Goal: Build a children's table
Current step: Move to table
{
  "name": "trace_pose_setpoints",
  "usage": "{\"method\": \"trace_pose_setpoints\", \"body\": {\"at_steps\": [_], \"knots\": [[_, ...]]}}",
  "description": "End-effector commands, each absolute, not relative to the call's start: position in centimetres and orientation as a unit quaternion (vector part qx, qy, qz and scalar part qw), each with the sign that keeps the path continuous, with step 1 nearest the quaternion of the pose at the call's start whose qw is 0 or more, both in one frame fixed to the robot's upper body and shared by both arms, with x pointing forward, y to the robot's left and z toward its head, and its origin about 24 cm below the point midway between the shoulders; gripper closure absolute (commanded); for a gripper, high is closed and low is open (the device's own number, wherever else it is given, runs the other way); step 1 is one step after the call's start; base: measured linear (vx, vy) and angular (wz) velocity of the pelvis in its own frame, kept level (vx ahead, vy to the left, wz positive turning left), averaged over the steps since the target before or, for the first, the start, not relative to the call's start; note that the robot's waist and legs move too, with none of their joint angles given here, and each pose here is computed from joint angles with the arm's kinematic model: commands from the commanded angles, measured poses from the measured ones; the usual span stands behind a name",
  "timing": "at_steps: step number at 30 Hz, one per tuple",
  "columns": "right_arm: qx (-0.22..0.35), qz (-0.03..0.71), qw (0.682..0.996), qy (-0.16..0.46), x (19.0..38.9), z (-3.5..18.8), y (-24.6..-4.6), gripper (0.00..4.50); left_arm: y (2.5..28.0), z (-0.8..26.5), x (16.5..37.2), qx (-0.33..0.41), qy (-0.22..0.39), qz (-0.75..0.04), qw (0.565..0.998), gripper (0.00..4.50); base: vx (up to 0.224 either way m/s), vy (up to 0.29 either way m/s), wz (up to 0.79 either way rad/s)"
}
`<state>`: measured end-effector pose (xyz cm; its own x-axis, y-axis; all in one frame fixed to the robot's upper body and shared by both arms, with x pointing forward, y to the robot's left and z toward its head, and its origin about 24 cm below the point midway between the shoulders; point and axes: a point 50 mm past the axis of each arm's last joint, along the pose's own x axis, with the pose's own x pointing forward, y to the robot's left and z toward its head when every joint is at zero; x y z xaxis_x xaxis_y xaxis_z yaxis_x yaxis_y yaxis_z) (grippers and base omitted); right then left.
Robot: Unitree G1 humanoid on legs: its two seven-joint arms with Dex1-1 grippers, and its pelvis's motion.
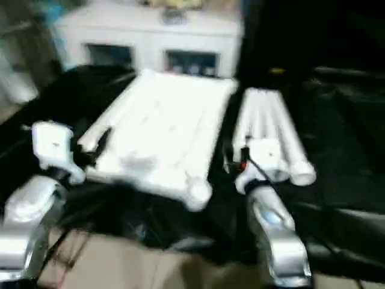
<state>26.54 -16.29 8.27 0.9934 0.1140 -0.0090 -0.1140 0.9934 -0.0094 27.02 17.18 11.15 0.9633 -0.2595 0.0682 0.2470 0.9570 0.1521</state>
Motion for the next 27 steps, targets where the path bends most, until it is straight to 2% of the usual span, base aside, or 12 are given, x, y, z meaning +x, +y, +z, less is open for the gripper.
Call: {"method": "trace_pose_setpoints", "body": {"at_steps": [1, 3, 7, 8, 11, 13, 16, 17, 18, 19, 21, 27], "knots": [[-0.007, 0.048, 0.999, 0.004, 26.6, 8.6, -17.0, 1.78, 16.3, 11.1, 27.0, 0.077, -0.040, -0.156, 0.984, 1.41, 0.115, -0.031, 0.02], [-0.006, 0.045, 0.999, 0.003, 26.6, 8.7, -17.2, 1.78, 16.1, 11.1, 27.1, 0.077, -0.040, -0.162, 0.983, 1.41, 0.089, -0.061, 0.06], [-0.016, 0.063, 0.998, 0.001, 26.8, 9.4, -17.8, 1.78, 14.6, 11.4, 26.9, 0.070, -0.044, -0.242, 0.967, 1.41, 0.033, -0.025, 0.05], [-0.016, 0.063, 0.998, 0.001, 26.8, 9.4, -17.8, 1.78, 14.6, 11.4, 26.9, 0.070, -0.044, -0.242, 0.967, 1.41, 0.000, 0.000, 0.00], [-0.056, 0.142, 0.988, 0.015, 26.8, 10.0, -17.8, 1.78, 13.8, 10.5, 26.8, 0.110, -0.006, -0.324, 0.940, 1.41, 0.000, 0.000, 0.00], [-0.067, 0.157, 0.985, 0.017, 26.8, 10.2, -17.8, 1.78, 13.7, 10.3, 26.8, 0.116, 0.002, -0.339, 0.934, 1.41, -0.080, 0.000, 0.02], [-0.108, 0.234, 0.966, 0.029, 27.0, 11.0, -17.7, 1.78, 13.3, 9.7, 26.6, 0.140, 0.043, -0.441, 0.886, 1.41, -0.063, -0.016, -0.01], [-0.108, 0.234, 0.966, 0.029, 27.0, 11.0, -17.7, 1.78, 13.3, 9.7, 26.6, 0.140, 0.043, -0.441, 0.886, 1.41, 0.000, 0.000, 0.00], [-0.123, 0.260, 0.957, 0.033, 27.0, 11.2, -17.7, 1.78, 13.3, 9.5, 26.7, 0.153, 0.059, -0.474, 0.865, 1.41, 0.000, 0.000, 0.00], [-0.125, 0.264, 0.956, 0.034, 27.0, 11.2, -17.7, 1.78, 13.3, 9.4, 26.8, 0.157, 0.062, -0.479, 0.862, 1.58, 0.000, 0.000, 0.00], [-0.147, 0.315, 0.936, 0.045, 27.0, 11.4, -17.5, 1.78, 13.7, 8.9, 27.8, 0.204, 0.093, -0.528, 0.819, 1.77, 0.000, 0.000, 0.00], [-0.174, 0.411, 0.892, 0.075, 26.3, 11.2, -16.7, 1.78, 15.0, 7.9, 30.1, 0.272, 0.144, -0.578, 0.756, 2.25, 0.000, 0.000, 0.00]]}}
